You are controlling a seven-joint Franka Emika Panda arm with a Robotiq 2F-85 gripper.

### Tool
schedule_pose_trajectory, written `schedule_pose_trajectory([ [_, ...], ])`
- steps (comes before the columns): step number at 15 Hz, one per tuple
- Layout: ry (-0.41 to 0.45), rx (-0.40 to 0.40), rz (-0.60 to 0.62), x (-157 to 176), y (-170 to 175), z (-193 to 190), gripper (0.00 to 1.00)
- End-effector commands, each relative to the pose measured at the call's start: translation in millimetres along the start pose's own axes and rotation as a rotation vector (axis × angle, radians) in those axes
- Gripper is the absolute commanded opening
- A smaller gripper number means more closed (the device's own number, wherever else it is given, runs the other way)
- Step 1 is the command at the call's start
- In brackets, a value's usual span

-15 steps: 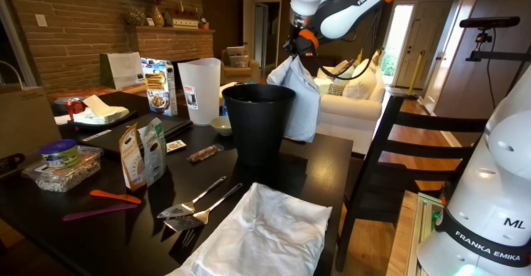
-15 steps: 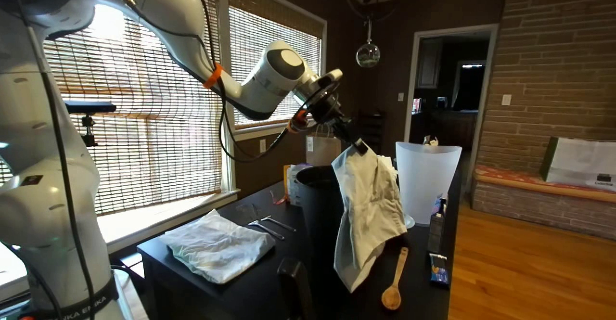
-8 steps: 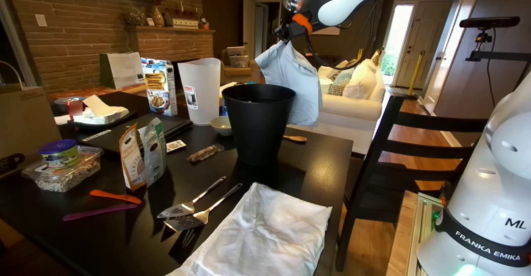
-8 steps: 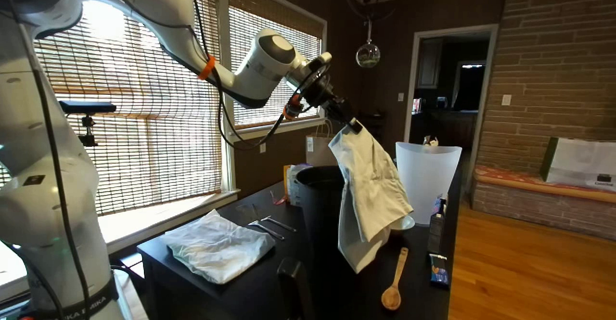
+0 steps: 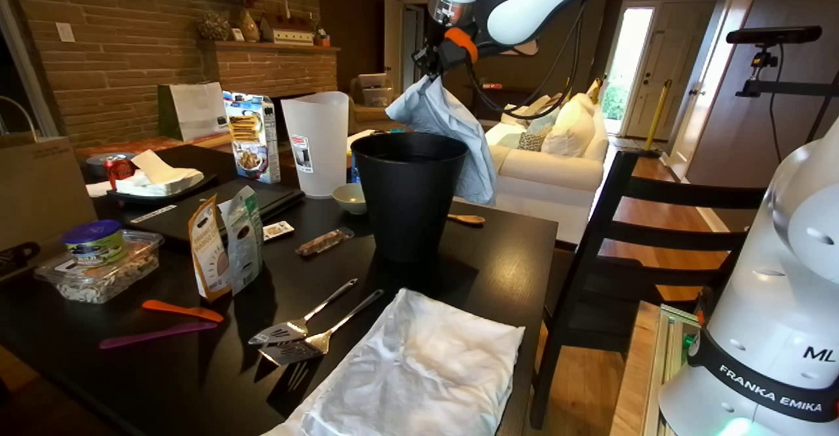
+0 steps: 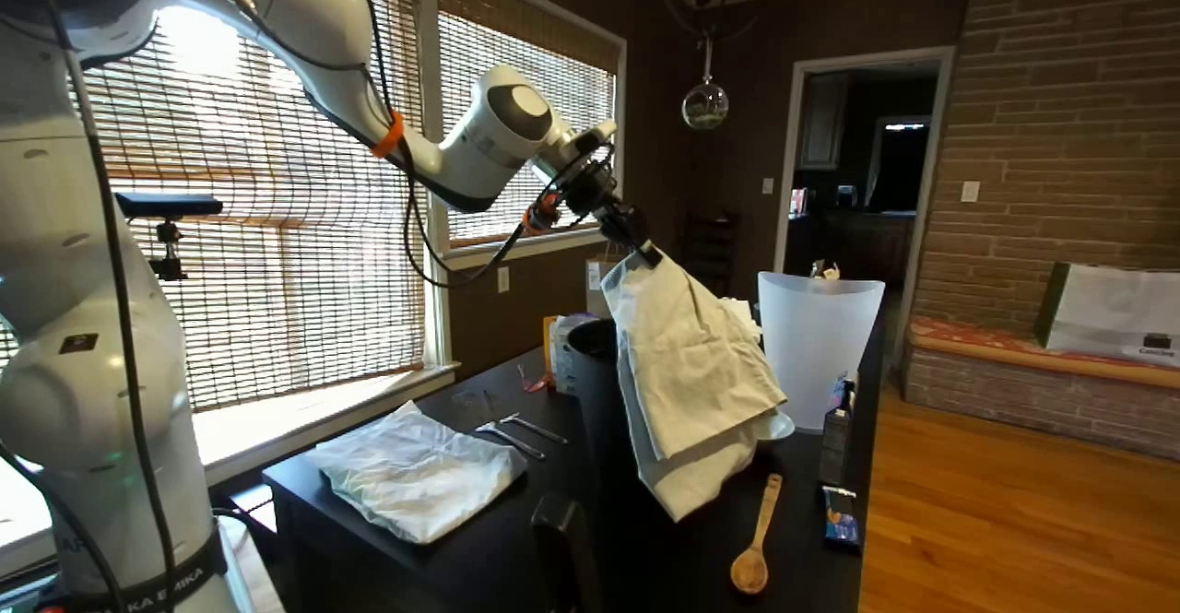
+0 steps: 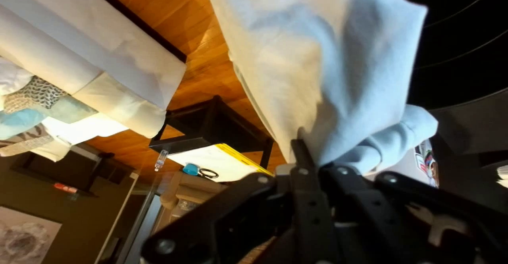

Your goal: Put the towel on the bin

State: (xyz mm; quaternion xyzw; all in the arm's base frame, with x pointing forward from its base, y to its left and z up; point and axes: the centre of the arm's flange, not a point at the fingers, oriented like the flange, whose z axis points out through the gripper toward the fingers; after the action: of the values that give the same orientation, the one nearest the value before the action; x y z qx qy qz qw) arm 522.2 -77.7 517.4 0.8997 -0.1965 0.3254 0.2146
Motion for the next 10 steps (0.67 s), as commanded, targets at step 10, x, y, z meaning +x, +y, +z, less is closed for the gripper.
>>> schedule_pose_trajectory([
  [10, -0.043, 0.085, -0.095, -22, -48, 24, 0.01],
])
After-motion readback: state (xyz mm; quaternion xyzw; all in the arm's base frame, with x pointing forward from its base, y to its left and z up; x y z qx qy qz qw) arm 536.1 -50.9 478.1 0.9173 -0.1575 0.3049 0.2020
